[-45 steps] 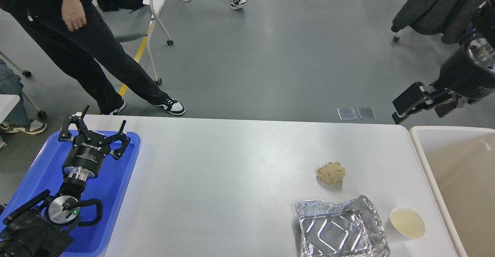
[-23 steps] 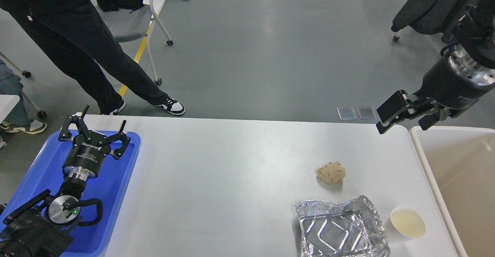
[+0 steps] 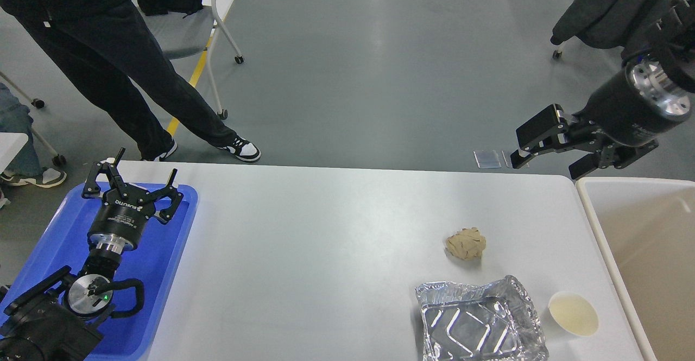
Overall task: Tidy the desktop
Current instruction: 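Swing the right gripper back down toward the white paper cup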
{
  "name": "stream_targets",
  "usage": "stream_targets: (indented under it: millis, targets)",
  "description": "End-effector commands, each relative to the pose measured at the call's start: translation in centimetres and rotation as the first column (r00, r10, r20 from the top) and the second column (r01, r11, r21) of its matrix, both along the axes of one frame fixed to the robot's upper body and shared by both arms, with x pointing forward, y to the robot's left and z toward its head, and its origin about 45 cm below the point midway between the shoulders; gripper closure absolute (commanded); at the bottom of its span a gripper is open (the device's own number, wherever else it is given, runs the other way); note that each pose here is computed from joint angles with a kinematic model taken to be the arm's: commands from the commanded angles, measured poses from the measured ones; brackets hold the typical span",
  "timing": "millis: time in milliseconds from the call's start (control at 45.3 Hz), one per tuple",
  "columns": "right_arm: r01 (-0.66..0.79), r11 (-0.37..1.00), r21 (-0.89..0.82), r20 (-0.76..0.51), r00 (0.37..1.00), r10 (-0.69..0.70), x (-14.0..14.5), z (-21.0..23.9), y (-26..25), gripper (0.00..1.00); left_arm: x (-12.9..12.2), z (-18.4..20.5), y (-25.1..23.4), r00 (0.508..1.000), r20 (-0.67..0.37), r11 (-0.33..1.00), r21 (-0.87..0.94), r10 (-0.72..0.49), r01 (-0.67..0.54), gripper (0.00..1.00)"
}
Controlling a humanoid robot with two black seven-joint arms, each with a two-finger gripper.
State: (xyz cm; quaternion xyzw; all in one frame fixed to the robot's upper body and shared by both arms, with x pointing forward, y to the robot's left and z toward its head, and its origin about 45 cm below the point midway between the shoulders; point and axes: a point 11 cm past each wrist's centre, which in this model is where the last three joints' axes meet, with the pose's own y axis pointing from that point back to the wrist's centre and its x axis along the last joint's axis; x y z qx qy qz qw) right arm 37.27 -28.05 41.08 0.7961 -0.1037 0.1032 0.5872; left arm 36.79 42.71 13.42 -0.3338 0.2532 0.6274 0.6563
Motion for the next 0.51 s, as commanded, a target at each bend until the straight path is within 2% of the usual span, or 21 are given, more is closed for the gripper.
stream_targets:
  millis: [0,88,155,221,486]
  targets:
    - [0.183,0.981,0.059,-0.006,0.983,-0.183,0.0,0.1,-2.0,0.00,0.0,0.0,0.0,1.000,0.000,1.000,0.000,0.000,0.000,0.01]
    - [0.202,0.977,-0.068,-0.008,0.979,-0.203,-0.2,-0.2,-3.3,0.00,0.0,0.0,0.0,1.000,0.001,1.000,0.000,0.001,-0.001,0.01]
    - [0.178,0.956,-0.232,-0.010,0.983,-0.186,-0.6,-0.5,-4.5,0.00,0.0,0.0,0.0,1.000,0.000,1.000,0.000,0.000,0.000,0.01]
    - [0.153,0.936,-0.317,-0.012,0.986,-0.165,-0.6,-0.6,-4.8,0.00,0.0,0.0,0.0,1.000,0.000,1.000,0.000,0.000,0.000,0.01]
    - [0.106,0.922,-0.372,-0.023,0.992,-0.124,-0.6,-1.1,-5.0,0.00,0.0,0.0,0.0,1.000,0.000,1.000,0.000,0.000,0.000,0.01]
